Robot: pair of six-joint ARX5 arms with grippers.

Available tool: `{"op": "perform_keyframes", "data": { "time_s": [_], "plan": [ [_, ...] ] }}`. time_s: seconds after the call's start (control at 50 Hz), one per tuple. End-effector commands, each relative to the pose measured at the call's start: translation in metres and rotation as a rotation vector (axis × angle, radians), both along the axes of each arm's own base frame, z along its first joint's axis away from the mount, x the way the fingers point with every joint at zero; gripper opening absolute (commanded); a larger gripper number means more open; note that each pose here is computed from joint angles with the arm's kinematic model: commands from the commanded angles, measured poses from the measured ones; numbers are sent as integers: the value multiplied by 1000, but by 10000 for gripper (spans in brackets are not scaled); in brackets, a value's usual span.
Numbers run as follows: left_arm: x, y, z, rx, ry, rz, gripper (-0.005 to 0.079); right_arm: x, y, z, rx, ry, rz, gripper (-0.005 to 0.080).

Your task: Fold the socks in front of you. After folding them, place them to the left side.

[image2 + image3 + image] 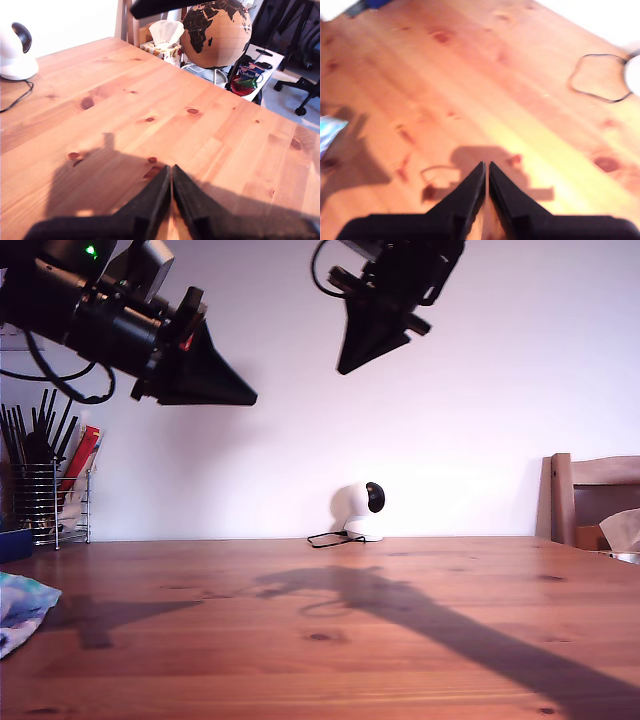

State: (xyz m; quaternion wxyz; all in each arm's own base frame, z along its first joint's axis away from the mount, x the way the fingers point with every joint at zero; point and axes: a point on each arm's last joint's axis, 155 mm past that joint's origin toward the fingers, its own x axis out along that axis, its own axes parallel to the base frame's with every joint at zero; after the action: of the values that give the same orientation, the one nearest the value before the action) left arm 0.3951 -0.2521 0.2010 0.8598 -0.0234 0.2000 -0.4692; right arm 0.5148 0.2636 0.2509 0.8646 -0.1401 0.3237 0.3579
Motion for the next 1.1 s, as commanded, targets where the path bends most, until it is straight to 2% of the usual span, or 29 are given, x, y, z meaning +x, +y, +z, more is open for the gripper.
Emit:
{"op": "perform_keyframes", "data": {
  "time_s": [0.0,0.08,0.2,0.38,0.52,0.62,0.72,0.84,0.92,1.08],
  "plan": [
    [-2,0,-6,-2,12,-2,-19,8,6,-19,-8,3,-12,-12],
    [-1,0,-4,-4,5,-2,-19,24,9,-12,10,-70,-34,-12],
    [-1,-1,-3,-6,1,-1,-19,48,14,17,59,-216,-75,-12],
    [0,0,-3,-5,-3,0,-19,66,17,56,111,-385,-102,-12],
    [3,-1,4,-15,-37,1,-19,80,15,57,148,-456,-114,-12],
    [4,-1,7,-20,-51,2,-19,86,9,41,141,-459,-124,-12],
    [4,-1,7,-20,-53,2,-19,86,9,26,139,-452,-124,-12],
    [4,-3,7,14,-108,-15,-19,78,8,20,155,-457,-113,-12],
    [3,-7,9,22,-135,-27,-19,65,9,17,192,-438,-102,-12],
    [-6,-21,9,23,-141,-56,-19,31,1,34,259,-448,-98,-12]
  ]
}}
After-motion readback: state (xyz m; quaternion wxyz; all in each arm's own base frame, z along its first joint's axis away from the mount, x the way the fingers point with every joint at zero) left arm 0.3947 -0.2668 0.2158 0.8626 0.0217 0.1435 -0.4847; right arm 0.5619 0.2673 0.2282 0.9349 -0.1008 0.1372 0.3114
